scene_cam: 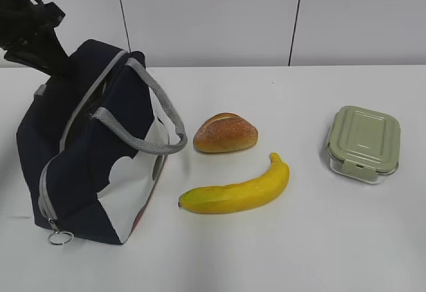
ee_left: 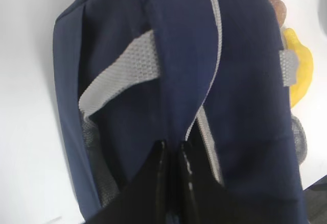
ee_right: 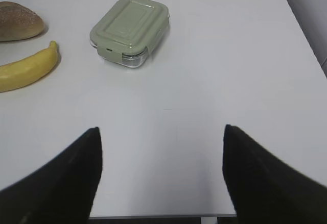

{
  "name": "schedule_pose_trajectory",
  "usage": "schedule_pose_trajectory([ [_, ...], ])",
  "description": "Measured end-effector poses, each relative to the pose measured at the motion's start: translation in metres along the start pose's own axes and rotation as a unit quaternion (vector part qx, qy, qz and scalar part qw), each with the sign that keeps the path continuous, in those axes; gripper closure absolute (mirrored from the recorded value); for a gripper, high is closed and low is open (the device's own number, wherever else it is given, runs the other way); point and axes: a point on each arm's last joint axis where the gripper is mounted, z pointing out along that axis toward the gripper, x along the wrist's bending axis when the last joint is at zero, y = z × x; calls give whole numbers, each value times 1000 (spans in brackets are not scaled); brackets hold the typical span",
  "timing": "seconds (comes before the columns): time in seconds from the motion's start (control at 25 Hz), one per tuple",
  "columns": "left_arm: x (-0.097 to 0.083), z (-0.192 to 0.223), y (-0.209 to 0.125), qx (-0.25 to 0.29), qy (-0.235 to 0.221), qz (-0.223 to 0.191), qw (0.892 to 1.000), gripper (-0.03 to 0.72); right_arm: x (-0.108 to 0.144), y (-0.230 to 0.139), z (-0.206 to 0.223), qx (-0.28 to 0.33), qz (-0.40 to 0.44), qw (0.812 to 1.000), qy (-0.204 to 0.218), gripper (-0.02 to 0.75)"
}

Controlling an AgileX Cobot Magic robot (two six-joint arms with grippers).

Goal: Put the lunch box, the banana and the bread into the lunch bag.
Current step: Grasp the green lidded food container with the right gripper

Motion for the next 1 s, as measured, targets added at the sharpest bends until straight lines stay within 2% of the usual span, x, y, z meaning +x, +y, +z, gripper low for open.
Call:
schedule_pose_trajectory([
  [0.8, -13, -1, 8, -45, -70, -29, 996, 699, 0, 0, 0, 0, 0, 1000, 0, 172],
  [1.0, -14, -2, 10, -49, -78, -33, 995, 699, 5, 3, 0, -2, 14, 999, 29, 172],
])
